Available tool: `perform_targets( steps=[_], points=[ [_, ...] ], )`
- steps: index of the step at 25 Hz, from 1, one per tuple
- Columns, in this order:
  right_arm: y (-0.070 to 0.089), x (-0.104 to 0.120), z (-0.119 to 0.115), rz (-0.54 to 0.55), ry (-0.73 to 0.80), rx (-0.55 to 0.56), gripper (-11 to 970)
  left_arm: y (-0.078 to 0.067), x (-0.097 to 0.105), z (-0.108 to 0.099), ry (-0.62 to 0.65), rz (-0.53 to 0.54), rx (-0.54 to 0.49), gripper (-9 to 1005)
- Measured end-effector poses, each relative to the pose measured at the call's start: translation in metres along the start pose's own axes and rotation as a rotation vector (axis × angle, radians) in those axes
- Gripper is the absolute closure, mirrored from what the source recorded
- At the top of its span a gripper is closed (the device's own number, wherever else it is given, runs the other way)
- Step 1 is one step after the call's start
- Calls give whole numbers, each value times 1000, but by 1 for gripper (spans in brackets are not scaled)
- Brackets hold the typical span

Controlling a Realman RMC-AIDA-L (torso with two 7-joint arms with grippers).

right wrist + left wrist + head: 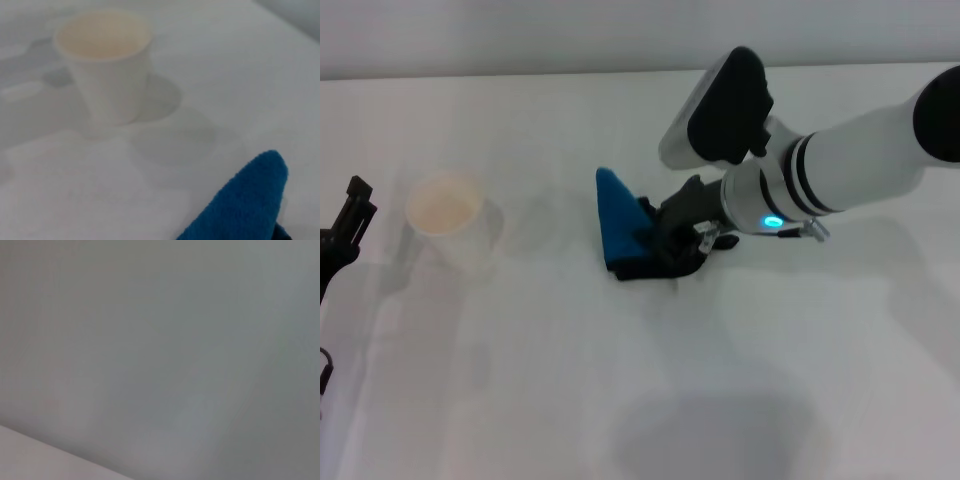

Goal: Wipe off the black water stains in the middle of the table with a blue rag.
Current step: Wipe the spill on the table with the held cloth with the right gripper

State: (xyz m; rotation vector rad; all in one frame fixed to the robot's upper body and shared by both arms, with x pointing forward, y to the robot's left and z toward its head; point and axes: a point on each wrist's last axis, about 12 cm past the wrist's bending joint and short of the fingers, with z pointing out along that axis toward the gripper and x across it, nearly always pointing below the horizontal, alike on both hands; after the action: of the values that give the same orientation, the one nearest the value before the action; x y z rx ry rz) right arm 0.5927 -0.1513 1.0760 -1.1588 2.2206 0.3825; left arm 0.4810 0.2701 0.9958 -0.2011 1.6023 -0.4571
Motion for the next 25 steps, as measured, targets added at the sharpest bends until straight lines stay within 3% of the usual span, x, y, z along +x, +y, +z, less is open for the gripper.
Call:
perform_targets(
  steps=[15,19,25],
  points=[
    [39,9,2,-58,128,-270,824,-1,-1,3,-3,1,7,120],
    [35,9,5,-52,98,-230,826,-3,-1,4,-3,0,12,120],
    [15,7,9,-46,48,-102,829,-3,-1,5,-4,0,15,120]
  ],
)
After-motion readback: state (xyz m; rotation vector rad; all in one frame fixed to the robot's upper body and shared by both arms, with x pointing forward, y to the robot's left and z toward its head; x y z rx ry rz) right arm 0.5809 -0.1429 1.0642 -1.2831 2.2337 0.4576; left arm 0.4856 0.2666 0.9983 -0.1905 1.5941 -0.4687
